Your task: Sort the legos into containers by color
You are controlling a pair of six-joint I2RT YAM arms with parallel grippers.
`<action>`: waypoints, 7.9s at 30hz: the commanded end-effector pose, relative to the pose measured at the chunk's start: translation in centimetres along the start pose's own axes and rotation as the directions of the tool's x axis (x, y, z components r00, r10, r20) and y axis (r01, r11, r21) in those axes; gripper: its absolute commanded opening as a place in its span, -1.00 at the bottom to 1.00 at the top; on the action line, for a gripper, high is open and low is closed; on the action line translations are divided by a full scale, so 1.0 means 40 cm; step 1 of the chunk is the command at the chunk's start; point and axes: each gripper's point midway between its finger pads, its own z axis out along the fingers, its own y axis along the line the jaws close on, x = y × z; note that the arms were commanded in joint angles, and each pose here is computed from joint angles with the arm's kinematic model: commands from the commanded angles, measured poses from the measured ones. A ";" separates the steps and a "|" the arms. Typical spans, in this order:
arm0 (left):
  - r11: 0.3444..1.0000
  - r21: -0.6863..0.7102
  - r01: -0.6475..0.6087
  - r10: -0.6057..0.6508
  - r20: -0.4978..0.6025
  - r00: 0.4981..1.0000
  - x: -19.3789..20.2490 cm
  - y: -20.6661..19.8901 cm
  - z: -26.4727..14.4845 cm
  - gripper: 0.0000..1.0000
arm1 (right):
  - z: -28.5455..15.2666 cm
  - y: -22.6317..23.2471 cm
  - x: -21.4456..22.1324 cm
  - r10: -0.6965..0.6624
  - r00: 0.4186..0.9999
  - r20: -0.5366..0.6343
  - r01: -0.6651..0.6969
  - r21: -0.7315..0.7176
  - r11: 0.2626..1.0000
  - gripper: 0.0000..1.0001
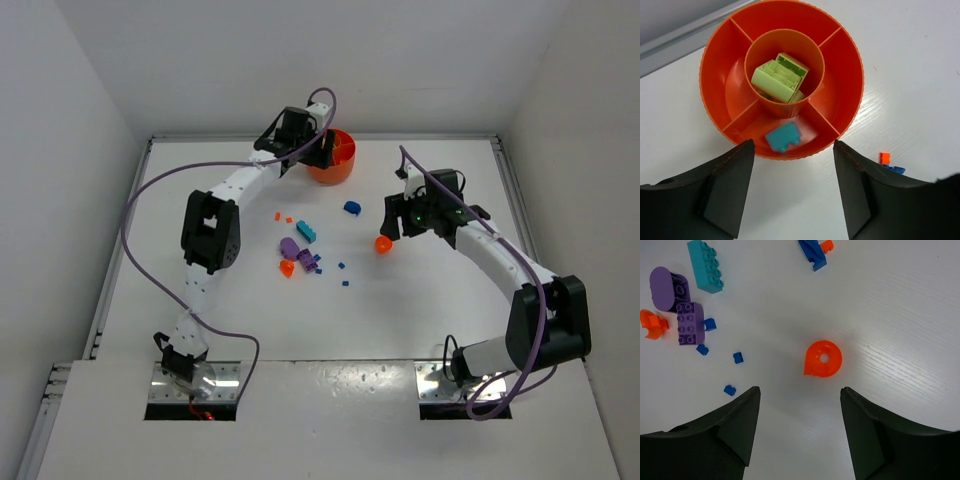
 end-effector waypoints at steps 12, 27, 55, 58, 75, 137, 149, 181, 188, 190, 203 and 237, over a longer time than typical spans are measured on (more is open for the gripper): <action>0.901 0.290 -0.323 0.330 0.023 0.944 -0.037 -0.113 -0.243 0.34 | -0.017 0.020 -0.027 -0.006 0.999 0.045 0.008 -0.056 0.998 0.32; 0.509 0.705 -0.494 0.697 -0.001 0.717 0.327 -0.113 -0.401 0.28 | -0.029 0.055 -0.024 -0.027 0.998 0.055 0.034 -0.131 0.991 0.37; 0.313 0.663 -0.681 0.842 0.138 0.521 0.405 -0.112 -0.213 0.23 | -0.005 0.043 0.014 -0.017 1.000 -0.002 0.017 -0.124 0.992 0.39; 0.304 0.667 -0.680 0.845 0.140 0.516 0.414 -0.111 -0.208 0.23 | -0.005 0.043 0.014 -0.017 1.000 -0.002 0.017 -0.124 0.992 0.39; 0.297 0.712 -0.636 0.850 0.107 0.516 0.495 -0.108 -0.239 -0.29 | 0.002 0.041 0.029 -0.021 1.000 -0.019 0.018 -0.125 0.992 0.39; 0.088 -0.101 -0.991 0.957 -0.268 0.112 -0.088 0.090 -0.058 -0.60 | -0.032 0.023 0.011 0.013 0.998 0.059 -0.006 -0.117 0.993 0.39; 0.078 -0.045 -0.996 0.966 -0.242 0.087 -0.045 0.068 -0.049 -0.60 | -0.029 0.014 0.015 0.022 0.998 0.053 -0.016 -0.111 0.994 0.39; 0.408 -0.369 -0.835 0.877 -0.095 0.470 -0.224 0.050 -0.131 0.12 | -0.037 0.012 0.003 0.021 0.997 0.074 -0.012 -0.116 0.993 0.39; 0.732 -0.432 -0.526 0.570 -0.033 0.821 -0.215 0.129 -0.311 0.23 | -0.051 0.105 -0.027 -0.024 0.996 0.087 0.045 -0.256 0.966 0.39; 0.822 -0.403 -0.402 0.432 -0.018 0.902 -0.155 0.156 -0.377 0.23 | -0.042 0.135 -0.045 -0.040 0.996 0.080 0.062 -0.296 0.953 0.39; 0.957 -0.289 0.030 -0.015 0.053 0.998 0.141 0.227 -0.679 0.99 | 0.213 0.434 -0.145 -0.315 0.949 -0.020 0.291 -0.333 0.897 0.29; 0.906 -0.371 0.207 -0.194 0.072 0.978 0.223 0.348 -0.770 0.99 | 0.503 0.562 0.010 -0.452 0.864 -0.222 0.408 -0.219 0.887 0.30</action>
